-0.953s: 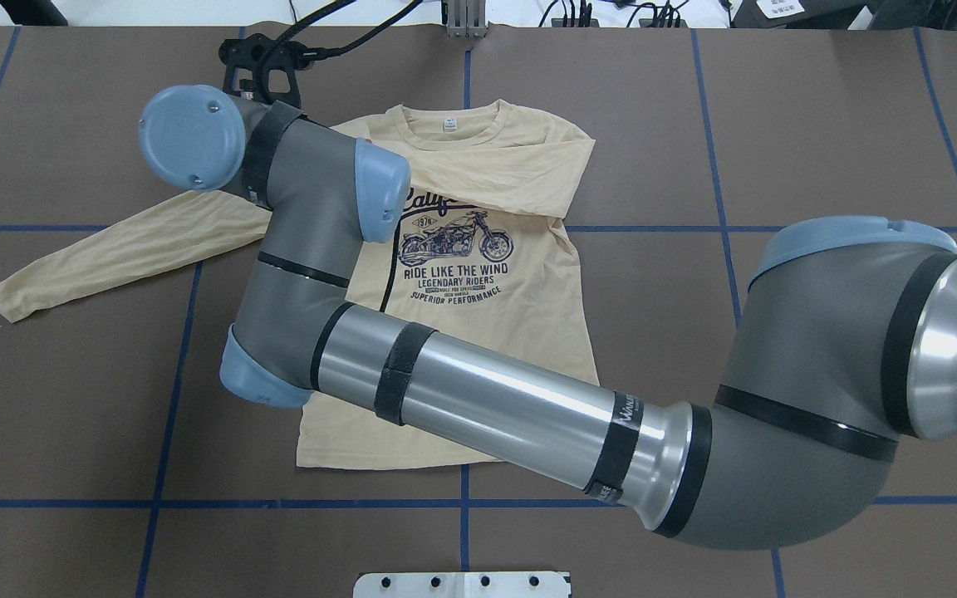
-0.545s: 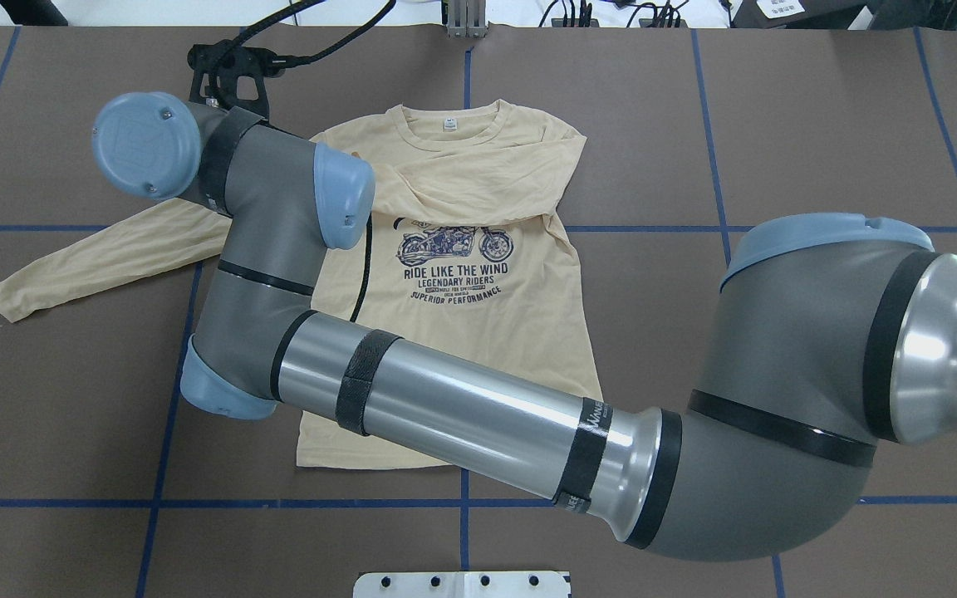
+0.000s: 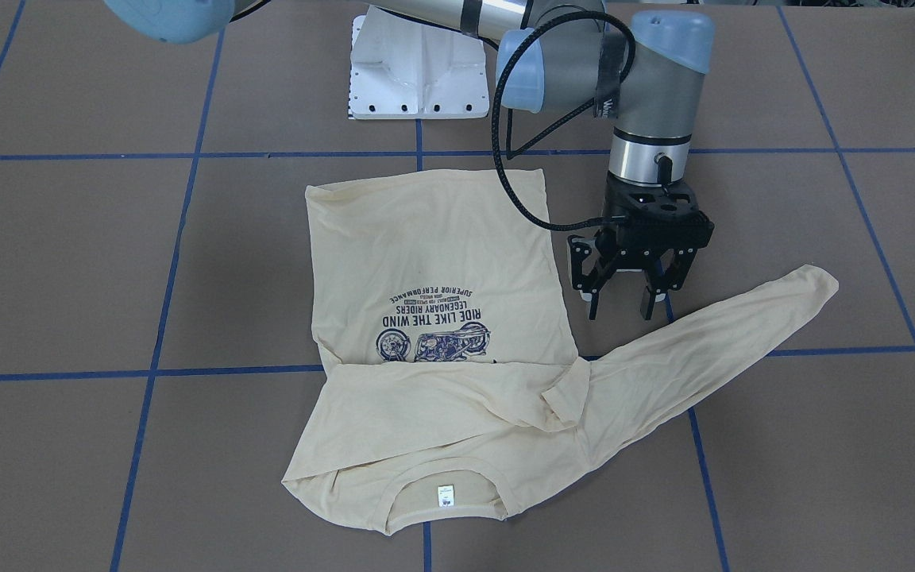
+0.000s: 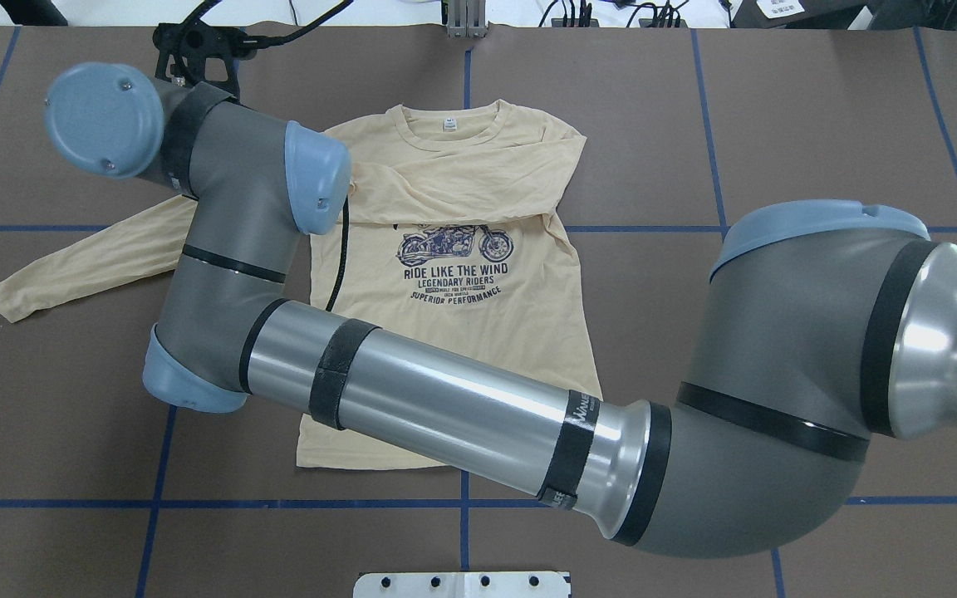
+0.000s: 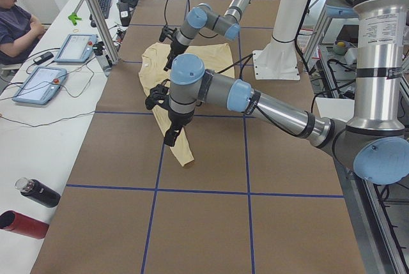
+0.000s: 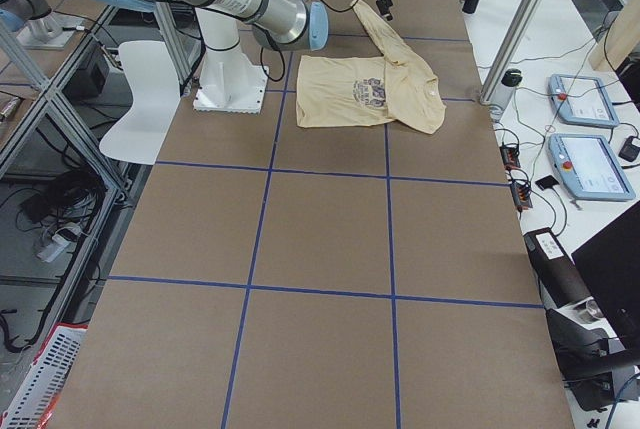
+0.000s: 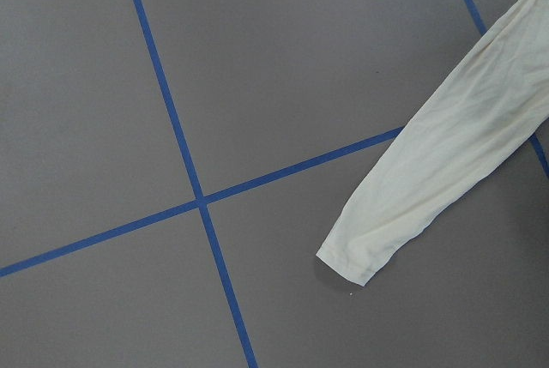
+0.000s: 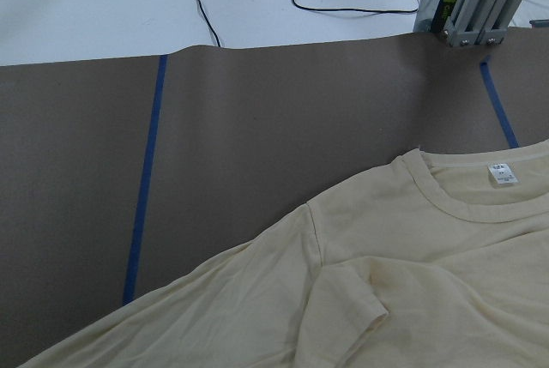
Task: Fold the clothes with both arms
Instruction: 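Release the sleeve and withdraw the right gripper away from the shirt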
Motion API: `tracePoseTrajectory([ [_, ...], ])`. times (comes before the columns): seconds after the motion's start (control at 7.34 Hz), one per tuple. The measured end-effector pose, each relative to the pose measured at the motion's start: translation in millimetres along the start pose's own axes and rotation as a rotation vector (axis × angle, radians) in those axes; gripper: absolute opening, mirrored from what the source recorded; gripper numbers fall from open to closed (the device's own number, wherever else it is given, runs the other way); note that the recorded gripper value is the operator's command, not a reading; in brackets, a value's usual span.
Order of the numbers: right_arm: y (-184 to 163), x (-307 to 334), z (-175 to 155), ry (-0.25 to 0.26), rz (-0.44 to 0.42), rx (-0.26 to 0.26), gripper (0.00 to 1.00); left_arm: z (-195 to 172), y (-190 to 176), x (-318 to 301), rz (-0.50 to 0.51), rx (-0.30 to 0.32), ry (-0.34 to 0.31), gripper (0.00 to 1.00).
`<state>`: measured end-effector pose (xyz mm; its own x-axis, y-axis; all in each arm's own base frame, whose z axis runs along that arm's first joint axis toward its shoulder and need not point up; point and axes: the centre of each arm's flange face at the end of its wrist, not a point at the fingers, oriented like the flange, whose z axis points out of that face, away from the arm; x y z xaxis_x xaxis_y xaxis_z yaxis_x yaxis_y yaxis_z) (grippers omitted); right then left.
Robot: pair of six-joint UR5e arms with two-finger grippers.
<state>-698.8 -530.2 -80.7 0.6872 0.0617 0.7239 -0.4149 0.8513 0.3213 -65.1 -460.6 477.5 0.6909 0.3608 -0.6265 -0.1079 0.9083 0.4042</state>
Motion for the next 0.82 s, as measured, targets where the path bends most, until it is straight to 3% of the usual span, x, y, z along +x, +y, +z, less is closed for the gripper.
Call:
tracePoseTrajectory([
  [0.41,-47,80,-11,0.067,-0.003,-0.194,1.0,2,-12,6,0.067,0.05,-0.001,1.0],
  [0.68,-67,185,-9,0.052,-0.043,-0.267,1.0,31,-21,32,0.125,0.021,0.028,1.0],
  [0.82,-72,251,-12,0.041,-0.088,-0.284,1.0,46,-22,47,0.108,0.013,0.037,1.0],
])
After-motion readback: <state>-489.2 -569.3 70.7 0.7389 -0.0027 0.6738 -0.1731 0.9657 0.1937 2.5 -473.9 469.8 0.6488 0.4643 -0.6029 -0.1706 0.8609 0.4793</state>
